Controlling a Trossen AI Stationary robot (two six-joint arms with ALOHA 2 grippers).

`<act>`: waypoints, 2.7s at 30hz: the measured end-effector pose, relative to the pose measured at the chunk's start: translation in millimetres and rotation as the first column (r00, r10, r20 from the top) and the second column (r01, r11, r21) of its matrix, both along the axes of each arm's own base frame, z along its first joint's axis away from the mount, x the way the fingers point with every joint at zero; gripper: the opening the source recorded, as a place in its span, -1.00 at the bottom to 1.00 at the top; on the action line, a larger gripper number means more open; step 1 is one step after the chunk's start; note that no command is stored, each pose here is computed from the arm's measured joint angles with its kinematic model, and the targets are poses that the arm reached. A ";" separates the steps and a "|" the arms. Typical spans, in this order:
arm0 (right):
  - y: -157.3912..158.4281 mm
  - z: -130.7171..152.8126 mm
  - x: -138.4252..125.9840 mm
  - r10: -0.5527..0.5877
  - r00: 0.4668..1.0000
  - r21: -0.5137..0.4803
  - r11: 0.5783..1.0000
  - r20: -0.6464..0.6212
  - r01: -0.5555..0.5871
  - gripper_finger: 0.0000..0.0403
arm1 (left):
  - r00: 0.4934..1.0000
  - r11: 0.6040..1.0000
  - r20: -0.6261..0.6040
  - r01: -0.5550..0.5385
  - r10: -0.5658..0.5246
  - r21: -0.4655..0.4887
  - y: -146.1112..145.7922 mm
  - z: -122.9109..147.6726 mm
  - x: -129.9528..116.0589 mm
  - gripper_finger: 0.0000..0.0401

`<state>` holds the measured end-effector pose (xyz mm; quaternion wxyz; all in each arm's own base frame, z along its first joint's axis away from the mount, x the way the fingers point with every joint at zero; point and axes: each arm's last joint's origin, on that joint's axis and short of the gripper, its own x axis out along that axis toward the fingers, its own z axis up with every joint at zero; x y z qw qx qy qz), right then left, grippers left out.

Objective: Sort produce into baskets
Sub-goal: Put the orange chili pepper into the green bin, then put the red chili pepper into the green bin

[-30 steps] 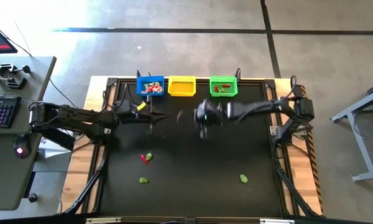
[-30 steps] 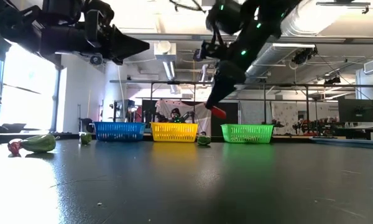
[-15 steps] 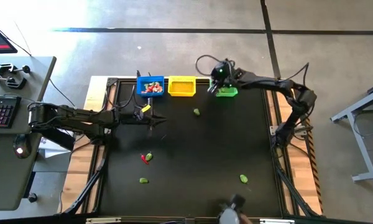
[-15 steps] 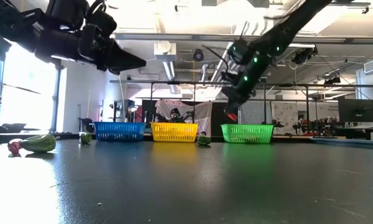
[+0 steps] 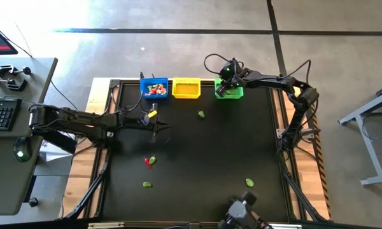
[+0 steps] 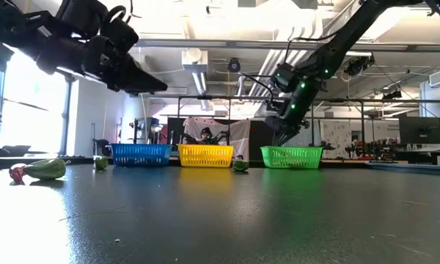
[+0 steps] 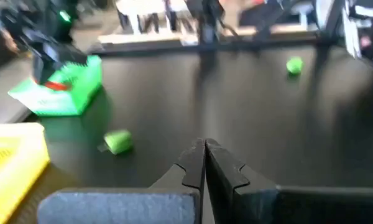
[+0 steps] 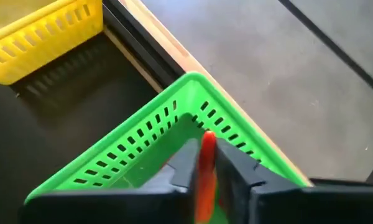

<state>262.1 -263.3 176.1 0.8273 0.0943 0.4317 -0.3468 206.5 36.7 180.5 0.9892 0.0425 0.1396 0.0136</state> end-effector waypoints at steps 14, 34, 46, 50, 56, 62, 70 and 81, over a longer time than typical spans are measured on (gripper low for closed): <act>13.4 14.7 -2.2 -0.004 0.995 -0.058 0.998 -0.102 -0.002 -0.71 | 0.831 0.976 -0.512 0.181 -0.219 -0.124 -60.4 15.0 -14.3 -1.00; 88.1 41.2 -22.8 0.056 0.993 -0.181 0.983 0.103 -0.036 -0.99 | 0.590 0.986 -0.803 0.164 -0.087 0.013 -119.7 -21.7 -42.8 -0.29; 127.0 58.6 -61.6 0.070 0.958 -0.282 0.959 0.279 0.012 -1.00 | 0.515 0.964 -0.854 0.257 -0.072 0.073 -124.4 -44.6 -31.6 -0.25; 130.1 64.0 -66.4 0.071 0.950 -0.292 0.956 0.303 0.021 -1.00 | 0.512 0.964 -0.855 0.258 -0.083 0.060 -125.1 -45.4 -31.0 -0.40; 131.2 66.5 -67.8 0.075 0.947 -0.294 0.956 0.314 0.022 -1.00 | 0.492 0.964 -0.864 0.263 -0.105 0.033 -125.4 -45.7 -32.4 -0.90; 133.4 65.6 -66.8 0.085 0.948 -0.290 0.957 0.305 0.007 -1.00 | 0.473 0.969 -0.871 0.249 -0.133 -0.013 -126.1 -44.7 -34.8 -0.98; 153.0 61.4 -56.7 0.173 0.943 -0.278 0.956 0.285 -0.091 -1.00 | 0.583 0.960 -0.766 0.225 -0.272 -0.169 -125.7 -21.7 -37.5 -1.00; 207.8 19.0 -53.0 0.387 0.716 -0.328 0.916 0.580 -0.230 -1.00 | 0.893 0.887 -0.239 0.280 -0.381 -0.368 -88.8 -9.1 -10.6 -1.00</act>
